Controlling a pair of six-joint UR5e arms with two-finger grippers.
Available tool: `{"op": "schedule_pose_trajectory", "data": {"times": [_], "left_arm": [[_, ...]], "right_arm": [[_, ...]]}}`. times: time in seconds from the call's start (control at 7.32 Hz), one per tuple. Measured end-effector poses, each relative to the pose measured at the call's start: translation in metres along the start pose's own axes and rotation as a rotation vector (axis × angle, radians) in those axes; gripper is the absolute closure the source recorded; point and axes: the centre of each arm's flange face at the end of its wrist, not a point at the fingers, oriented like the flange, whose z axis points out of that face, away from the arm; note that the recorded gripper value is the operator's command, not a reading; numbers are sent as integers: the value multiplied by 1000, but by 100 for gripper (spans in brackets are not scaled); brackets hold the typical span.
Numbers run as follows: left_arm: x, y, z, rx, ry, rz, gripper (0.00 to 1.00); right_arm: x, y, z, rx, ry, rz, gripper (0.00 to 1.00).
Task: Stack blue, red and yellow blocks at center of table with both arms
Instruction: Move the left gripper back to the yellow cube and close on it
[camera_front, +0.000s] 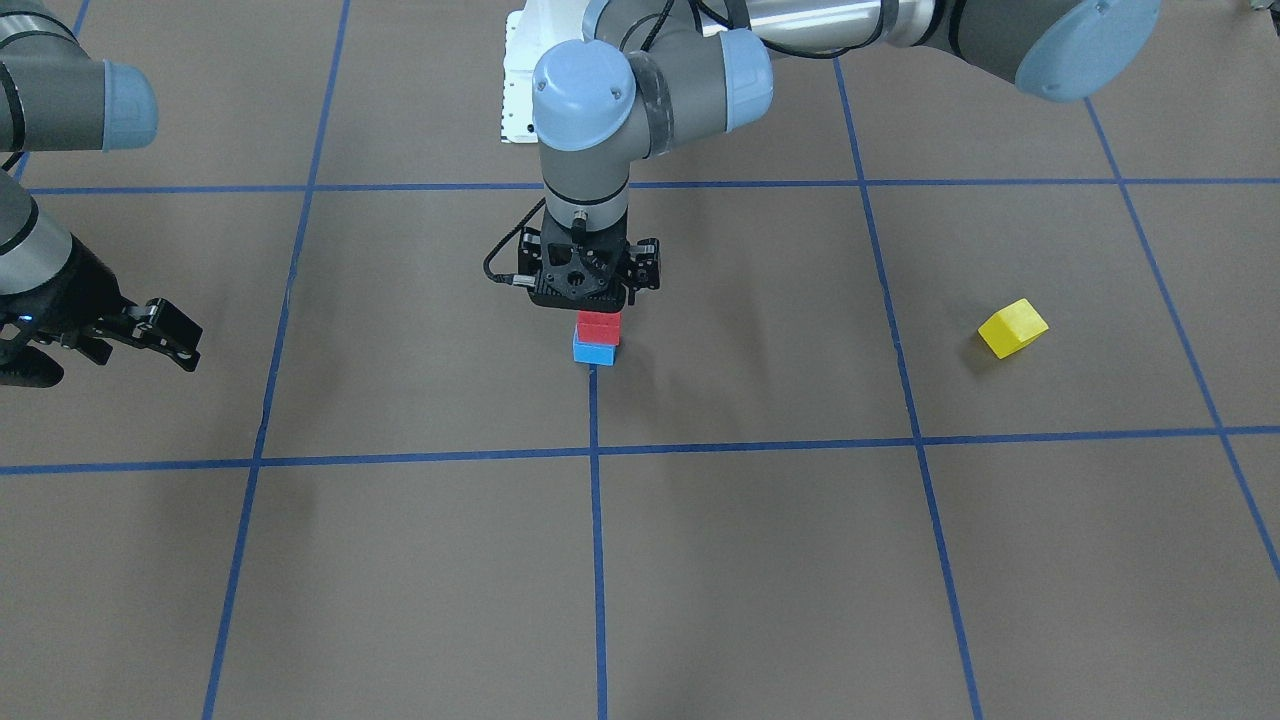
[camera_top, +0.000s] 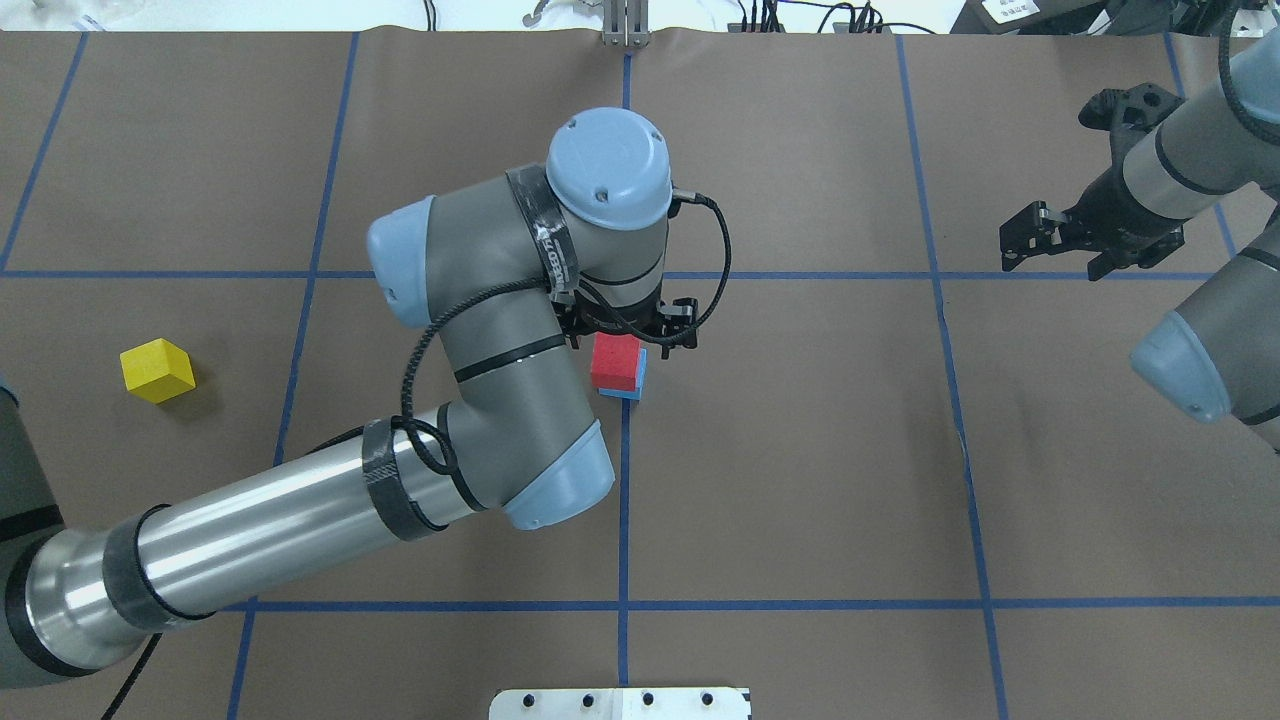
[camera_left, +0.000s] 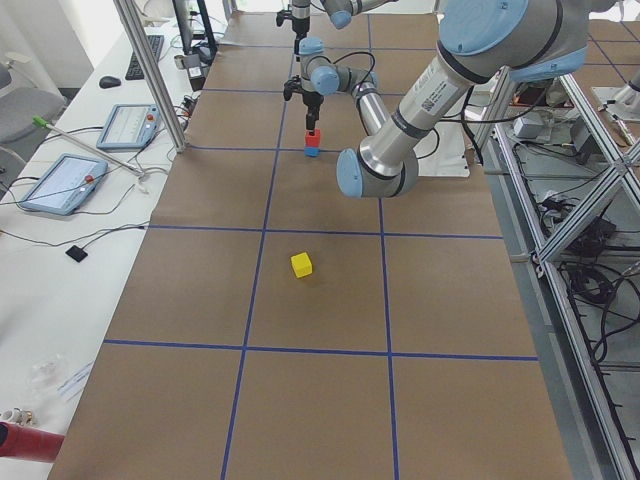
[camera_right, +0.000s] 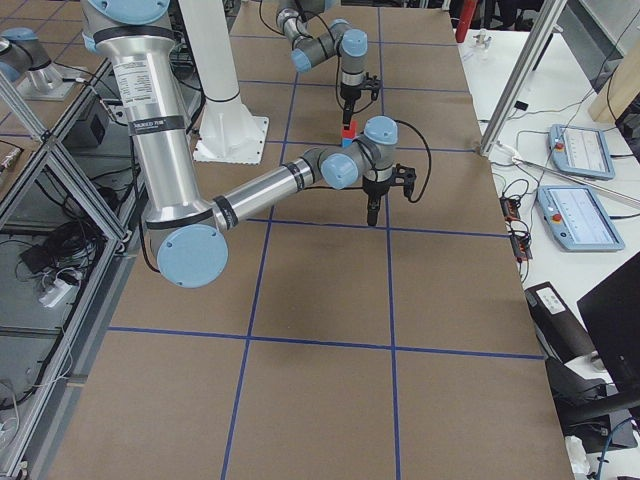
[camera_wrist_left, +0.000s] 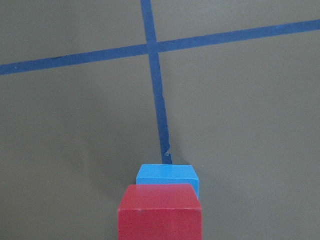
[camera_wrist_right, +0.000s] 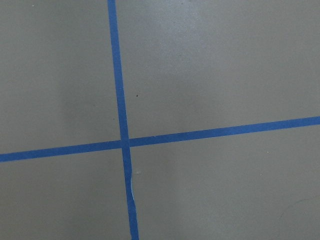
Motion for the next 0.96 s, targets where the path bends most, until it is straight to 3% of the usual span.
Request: {"op": "schedule_pose_trajectory", "data": {"times": [0.14, 0.41, 0.68, 0.96], "left_arm": [[-33, 3, -35, 14, 2, 7, 1], [-150, 34, -72, 37, -6, 59, 1], [-302, 46, -65, 27, -46, 70, 1], [-436, 61, -16, 24, -57, -58, 1]], "right_arm": [[0, 0, -1, 2, -1, -1, 0], [-1, 0, -2, 6, -5, -5, 0], [1, 0, -2, 12, -10, -8, 0], [2, -1, -2, 14, -12, -11, 0]]}}
